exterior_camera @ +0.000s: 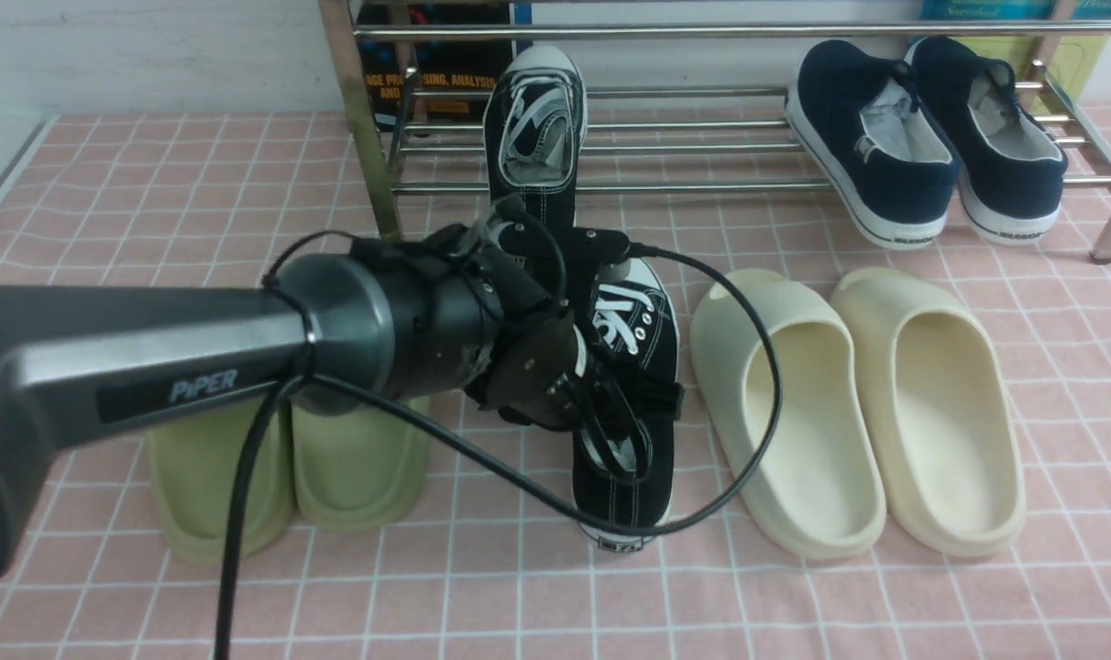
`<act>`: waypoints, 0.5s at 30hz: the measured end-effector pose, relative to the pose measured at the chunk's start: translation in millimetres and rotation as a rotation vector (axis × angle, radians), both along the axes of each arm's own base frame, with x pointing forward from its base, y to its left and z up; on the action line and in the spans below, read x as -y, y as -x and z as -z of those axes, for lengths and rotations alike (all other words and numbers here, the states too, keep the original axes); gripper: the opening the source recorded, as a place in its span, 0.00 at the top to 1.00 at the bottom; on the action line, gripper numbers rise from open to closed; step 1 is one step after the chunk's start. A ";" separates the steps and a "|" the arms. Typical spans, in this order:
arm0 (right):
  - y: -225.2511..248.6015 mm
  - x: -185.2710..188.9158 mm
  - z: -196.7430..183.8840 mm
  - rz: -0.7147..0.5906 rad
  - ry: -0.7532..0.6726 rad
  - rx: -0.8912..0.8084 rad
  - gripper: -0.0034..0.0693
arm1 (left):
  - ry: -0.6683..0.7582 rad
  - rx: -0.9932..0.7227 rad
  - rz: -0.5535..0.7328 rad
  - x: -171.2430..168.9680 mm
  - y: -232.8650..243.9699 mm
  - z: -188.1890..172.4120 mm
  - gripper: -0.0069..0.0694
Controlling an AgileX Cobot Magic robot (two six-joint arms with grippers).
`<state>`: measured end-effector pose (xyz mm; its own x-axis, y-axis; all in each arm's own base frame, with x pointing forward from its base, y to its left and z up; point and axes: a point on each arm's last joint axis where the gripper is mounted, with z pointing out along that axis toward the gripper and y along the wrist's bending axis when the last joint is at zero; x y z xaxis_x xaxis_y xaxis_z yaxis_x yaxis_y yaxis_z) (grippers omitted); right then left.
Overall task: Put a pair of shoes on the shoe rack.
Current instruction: Use the left arm to grab the shoe closest to it
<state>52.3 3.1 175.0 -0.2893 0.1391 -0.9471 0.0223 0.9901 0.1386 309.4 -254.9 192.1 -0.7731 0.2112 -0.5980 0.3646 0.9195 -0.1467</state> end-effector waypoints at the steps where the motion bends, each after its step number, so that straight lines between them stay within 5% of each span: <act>1: 0.0 0.0 0.0 0.000 0.000 0.000 0.62 | 0.000 -0.010 -0.006 1.1 -1.1 5.9 0.52; 7: 0.0 0.0 0.0 0.000 0.000 0.000 0.62 | 0.005 -0.022 -0.035 0.7 -3.5 8.9 0.86; 15: 0.0 0.0 0.0 0.000 0.000 0.000 0.62 | 0.021 0.011 -0.077 1.9 -9.7 -41.4 0.88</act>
